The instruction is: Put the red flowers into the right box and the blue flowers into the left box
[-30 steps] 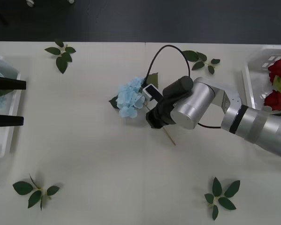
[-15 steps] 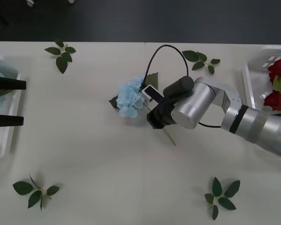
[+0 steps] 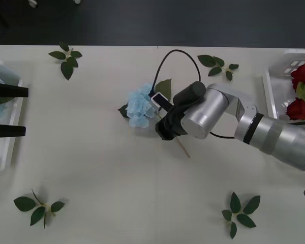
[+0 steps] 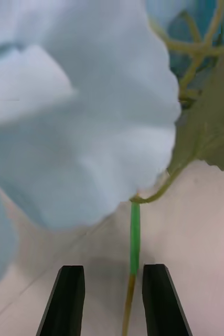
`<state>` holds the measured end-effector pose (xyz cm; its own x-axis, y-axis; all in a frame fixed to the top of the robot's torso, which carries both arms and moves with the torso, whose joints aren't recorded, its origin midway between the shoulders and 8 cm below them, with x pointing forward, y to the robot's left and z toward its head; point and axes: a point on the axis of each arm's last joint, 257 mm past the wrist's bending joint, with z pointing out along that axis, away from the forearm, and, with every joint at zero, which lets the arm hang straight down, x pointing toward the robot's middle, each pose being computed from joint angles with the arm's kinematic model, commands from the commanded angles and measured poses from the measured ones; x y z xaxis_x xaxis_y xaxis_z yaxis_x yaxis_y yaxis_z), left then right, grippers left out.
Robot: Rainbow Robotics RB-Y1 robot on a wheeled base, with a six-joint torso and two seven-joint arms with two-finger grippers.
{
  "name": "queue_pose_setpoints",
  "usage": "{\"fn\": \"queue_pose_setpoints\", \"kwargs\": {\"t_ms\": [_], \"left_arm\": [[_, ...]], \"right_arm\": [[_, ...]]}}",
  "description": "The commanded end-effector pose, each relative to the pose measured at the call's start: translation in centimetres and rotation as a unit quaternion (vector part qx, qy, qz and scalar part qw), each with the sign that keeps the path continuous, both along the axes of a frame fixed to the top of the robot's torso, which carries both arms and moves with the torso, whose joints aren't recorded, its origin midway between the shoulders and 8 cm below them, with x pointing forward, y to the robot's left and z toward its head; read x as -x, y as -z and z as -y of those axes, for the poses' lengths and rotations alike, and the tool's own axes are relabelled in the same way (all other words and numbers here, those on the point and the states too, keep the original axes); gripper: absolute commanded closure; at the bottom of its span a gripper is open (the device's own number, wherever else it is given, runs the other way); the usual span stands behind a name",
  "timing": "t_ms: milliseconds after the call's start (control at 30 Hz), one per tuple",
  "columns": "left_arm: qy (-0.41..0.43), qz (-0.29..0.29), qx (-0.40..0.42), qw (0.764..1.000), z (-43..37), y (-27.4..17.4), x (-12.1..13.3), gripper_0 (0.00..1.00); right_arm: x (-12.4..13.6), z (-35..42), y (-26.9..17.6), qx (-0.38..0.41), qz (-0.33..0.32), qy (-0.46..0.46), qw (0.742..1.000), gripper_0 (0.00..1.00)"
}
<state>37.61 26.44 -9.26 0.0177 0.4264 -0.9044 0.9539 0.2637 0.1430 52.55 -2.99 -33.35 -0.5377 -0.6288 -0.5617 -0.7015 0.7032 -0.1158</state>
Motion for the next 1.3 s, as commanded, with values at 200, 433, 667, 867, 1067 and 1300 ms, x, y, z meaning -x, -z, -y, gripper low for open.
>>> {"fn": "queue_pose_setpoints", "kwargs": {"t_ms": [200,433,667,867,1067,1300], "left_arm": [[0.001,0.000,0.005,1.000,0.2,-0.4,0.3,0.00],[0.001,0.000,0.005,1.000,0.2,-0.4,0.3,0.00],[0.001,0.000,0.005,1.000,0.2,-0.4,0.3,0.00],[0.001,0.000,0.005,1.000,0.2,-0.4,0.3,0.00],[0.001,0.000,0.005,1.000,0.2,-0.4,0.3,0.00],[0.001,0.000,0.005,1.000,0.2,-0.4,0.3,0.00]], "right_arm": [[-0.8,-0.9,-0.3,0.026,0.031,-0.024,0.999,0.68],[-1.1,-0.1,0.7,0.056,0.044,-0.032,0.997,0.70],[-1.3,0.0,1.3,0.066,0.046,-0.028,0.996,1.00],[-1.4,-0.1,1.3,0.062,0.044,-0.021,0.997,1.00],[-1.3,-1.2,-0.9,0.043,0.031,-0.004,0.999,1.00],[0.1,-1.6,-9.6,0.020,-0.003,0.029,0.999,1.00]]}}
